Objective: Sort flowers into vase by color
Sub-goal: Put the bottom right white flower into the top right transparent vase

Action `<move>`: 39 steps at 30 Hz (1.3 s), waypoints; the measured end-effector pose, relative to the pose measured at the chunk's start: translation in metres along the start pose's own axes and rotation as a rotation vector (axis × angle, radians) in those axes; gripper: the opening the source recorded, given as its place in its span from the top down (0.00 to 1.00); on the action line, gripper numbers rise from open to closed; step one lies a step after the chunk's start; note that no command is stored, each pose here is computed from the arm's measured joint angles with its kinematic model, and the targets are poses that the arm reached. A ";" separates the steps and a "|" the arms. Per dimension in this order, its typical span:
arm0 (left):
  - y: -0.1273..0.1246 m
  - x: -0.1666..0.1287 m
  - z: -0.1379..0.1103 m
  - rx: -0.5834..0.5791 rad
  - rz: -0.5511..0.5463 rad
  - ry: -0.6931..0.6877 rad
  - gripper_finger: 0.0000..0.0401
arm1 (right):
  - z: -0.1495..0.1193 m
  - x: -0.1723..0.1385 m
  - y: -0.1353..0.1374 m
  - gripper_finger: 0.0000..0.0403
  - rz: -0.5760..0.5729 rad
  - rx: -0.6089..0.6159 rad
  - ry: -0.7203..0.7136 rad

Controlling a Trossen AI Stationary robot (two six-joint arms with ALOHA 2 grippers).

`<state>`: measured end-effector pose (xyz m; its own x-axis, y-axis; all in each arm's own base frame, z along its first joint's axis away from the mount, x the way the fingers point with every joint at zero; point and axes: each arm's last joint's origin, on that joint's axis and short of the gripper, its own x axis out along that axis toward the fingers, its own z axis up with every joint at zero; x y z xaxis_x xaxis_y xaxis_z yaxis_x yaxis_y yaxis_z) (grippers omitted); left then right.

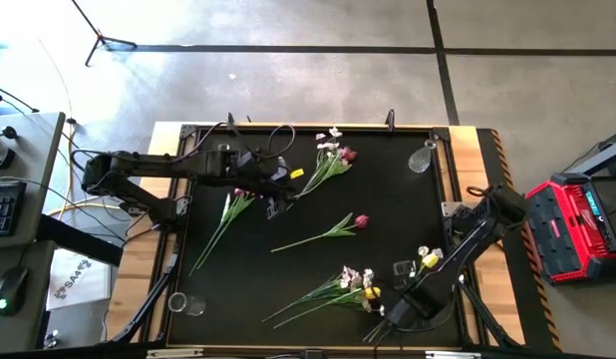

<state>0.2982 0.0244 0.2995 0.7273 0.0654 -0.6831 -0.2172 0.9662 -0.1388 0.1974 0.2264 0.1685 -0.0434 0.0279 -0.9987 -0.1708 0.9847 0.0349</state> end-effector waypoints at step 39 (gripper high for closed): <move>-0.012 0.000 -0.002 0.018 -0.024 0.000 0.62 | 0.007 -0.052 0.000 0.99 0.080 0.081 0.078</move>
<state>0.2991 0.0125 0.2999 0.7321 0.0419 -0.6799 -0.1876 0.9719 -0.1420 0.2062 0.2257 0.2198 -0.1303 0.0966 -0.9868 -0.0839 0.9906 0.1081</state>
